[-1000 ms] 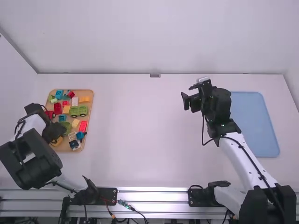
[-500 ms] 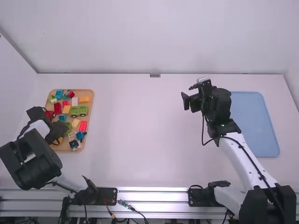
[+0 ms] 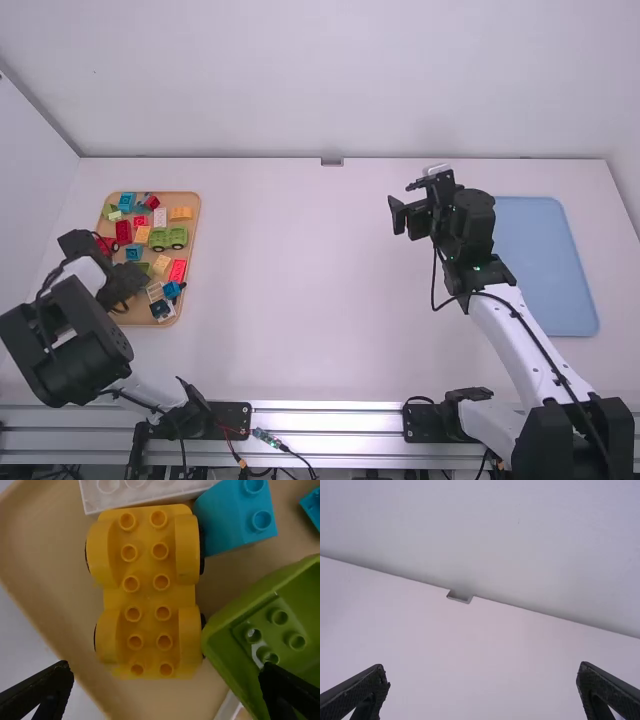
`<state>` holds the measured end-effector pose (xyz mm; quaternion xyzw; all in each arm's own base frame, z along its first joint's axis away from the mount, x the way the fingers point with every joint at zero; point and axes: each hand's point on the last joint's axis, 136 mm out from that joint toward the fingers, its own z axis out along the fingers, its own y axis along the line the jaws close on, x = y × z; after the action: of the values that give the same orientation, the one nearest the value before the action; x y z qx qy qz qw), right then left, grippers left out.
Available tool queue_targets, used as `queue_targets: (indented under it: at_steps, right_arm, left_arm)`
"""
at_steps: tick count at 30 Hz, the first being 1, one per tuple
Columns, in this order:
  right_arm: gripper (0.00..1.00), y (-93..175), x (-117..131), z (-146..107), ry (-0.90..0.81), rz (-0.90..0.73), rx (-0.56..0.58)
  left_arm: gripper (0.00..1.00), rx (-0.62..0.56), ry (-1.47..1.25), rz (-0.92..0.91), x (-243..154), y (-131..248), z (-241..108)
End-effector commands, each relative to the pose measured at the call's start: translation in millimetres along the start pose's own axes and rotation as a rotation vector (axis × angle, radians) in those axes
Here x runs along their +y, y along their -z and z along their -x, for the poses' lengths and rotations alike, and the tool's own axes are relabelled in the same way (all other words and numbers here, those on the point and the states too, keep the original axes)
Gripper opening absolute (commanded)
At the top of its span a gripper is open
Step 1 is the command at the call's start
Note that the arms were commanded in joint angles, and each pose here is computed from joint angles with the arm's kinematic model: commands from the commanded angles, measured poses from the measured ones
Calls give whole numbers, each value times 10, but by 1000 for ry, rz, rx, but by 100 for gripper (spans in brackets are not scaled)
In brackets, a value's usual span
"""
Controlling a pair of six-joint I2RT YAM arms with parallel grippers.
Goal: Assemble lego blocks to make yellow taxi
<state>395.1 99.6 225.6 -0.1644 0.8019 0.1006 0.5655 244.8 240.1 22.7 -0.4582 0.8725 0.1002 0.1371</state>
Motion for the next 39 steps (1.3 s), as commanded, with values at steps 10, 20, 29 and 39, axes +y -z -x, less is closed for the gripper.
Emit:
queue_targets:
  at_steps: [10, 20, 29, 39]
  right_arm:
    - [99, 8, 1, 130, -9, -1, -26]
    - [99, 8, 0, 130, -9, -1, -26]
    - [99, 8, 2, 129, -10, 0, -26]
    - [99, 8, 1, 131, -28, 0, -26]
  left_arm:
    - [99, 20, 196, 207, 382, 296, 12]
    - [99, -14, 287, 284, 519, 294, -7]
    - [99, 24, 198, 226, 432, 328, -63]
    - [99, 34, 67, 125, 265, 160, -131]
